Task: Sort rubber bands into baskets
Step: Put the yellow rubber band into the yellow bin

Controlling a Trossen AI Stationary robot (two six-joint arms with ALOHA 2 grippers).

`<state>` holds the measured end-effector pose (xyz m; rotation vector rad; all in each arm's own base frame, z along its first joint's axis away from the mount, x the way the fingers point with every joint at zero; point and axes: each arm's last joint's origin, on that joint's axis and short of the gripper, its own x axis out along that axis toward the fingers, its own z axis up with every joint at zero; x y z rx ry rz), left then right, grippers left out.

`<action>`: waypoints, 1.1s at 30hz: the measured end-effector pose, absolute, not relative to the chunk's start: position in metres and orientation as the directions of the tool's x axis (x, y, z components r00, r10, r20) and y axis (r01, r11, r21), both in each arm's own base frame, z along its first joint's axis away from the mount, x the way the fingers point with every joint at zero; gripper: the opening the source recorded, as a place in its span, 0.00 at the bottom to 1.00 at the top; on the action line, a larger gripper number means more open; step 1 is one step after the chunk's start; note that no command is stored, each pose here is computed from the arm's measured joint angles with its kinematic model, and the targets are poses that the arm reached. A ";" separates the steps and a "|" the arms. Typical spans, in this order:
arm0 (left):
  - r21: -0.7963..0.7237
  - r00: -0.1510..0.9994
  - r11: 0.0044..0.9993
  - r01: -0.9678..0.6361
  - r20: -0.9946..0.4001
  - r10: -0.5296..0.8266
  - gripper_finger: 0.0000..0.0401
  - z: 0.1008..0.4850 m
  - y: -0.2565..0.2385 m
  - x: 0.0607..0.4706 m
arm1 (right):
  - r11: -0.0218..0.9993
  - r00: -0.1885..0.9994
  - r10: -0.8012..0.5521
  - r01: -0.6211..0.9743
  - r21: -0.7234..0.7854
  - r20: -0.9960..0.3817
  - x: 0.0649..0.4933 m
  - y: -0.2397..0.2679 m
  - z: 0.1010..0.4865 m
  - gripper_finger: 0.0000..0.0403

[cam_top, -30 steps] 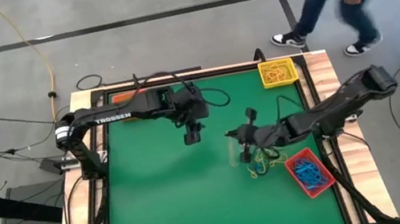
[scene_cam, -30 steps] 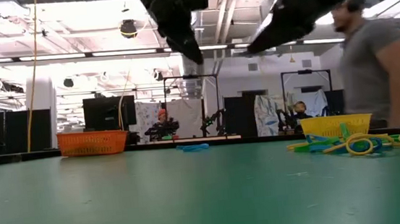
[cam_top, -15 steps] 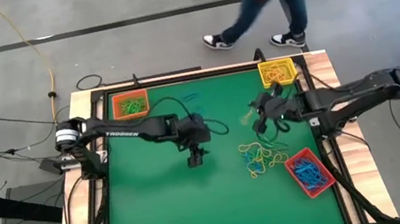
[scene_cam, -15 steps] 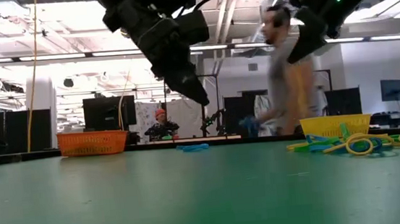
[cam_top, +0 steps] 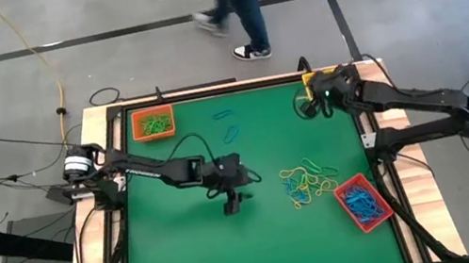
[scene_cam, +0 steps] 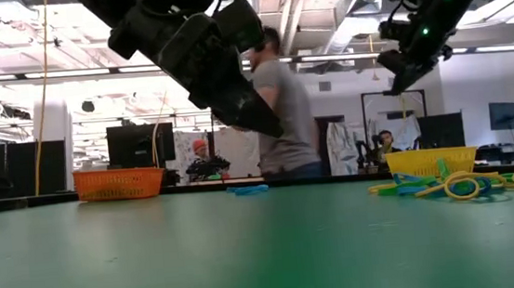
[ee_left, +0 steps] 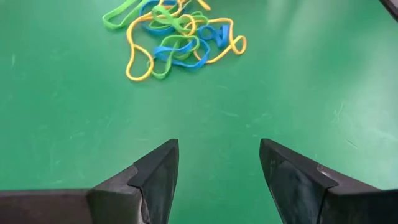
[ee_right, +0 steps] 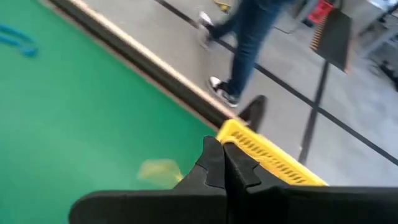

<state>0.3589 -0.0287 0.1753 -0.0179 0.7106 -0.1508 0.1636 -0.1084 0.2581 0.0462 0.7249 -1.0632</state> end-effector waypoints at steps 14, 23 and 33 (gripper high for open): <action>-0.021 0.784 0.990 0.139 -0.609 -0.123 0.53 0.173 -0.053 0.356 | 0.337 0.143 -0.840 0.894 -0.296 -0.524 0.131 -0.160 0.263 0.03; -0.008 0.783 0.989 0.146 -0.610 -0.121 0.53 0.173 -0.062 0.354 | 0.315 0.070 -0.813 0.888 -0.335 -0.578 0.127 -0.178 0.248 0.03; -0.004 0.779 0.988 0.155 -0.614 -0.125 0.53 0.172 -0.065 0.353 | 0.361 -0.018 -0.702 0.853 -0.377 -0.712 0.136 -0.191 0.212 0.06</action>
